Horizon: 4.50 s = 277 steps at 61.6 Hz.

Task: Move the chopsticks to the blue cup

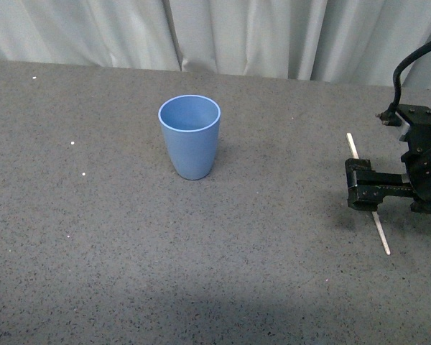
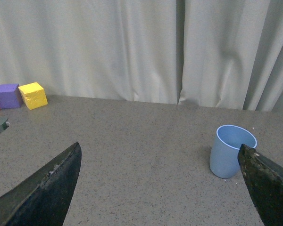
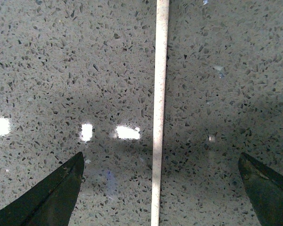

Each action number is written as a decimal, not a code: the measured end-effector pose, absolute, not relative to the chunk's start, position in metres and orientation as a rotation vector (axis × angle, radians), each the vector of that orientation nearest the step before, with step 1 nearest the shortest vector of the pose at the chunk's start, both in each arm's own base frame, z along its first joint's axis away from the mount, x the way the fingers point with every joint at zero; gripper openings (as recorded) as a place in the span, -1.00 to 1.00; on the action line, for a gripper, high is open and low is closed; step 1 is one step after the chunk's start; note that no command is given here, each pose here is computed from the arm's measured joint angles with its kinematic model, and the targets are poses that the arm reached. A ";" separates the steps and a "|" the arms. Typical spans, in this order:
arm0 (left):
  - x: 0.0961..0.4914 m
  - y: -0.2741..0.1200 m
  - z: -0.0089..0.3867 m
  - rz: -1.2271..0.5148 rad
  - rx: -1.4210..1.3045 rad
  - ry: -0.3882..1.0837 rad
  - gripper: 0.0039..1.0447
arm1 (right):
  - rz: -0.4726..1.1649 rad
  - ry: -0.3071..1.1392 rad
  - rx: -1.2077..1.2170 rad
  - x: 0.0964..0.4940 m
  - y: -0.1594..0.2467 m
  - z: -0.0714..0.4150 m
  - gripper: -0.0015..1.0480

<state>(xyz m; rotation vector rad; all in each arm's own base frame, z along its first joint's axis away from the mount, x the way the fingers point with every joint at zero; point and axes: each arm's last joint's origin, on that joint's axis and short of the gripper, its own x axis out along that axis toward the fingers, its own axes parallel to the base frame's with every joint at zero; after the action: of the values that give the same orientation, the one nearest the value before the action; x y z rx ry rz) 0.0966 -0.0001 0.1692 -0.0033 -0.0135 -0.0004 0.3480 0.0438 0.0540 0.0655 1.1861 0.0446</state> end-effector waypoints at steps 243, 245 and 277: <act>0.097 0.000 0.169 0.000 -0.003 -0.014 0.88 | 0.604 0.138 0.083 0.354 0.205 0.080 0.52; 0.097 0.000 0.169 0.000 -0.003 -0.014 0.88 | 0.595 0.126 0.085 0.352 0.203 0.084 0.62; 0.097 0.000 0.169 -0.001 -0.003 -0.013 0.88 | 0.005 0.001 0.005 0.272 0.094 0.131 -0.28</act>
<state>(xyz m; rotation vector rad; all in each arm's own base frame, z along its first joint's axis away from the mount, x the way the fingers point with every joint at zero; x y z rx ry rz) 0.0966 -0.0001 0.1692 -0.0032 -0.0132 -0.0008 0.2722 0.0945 0.1305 0.0053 0.0005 0.0053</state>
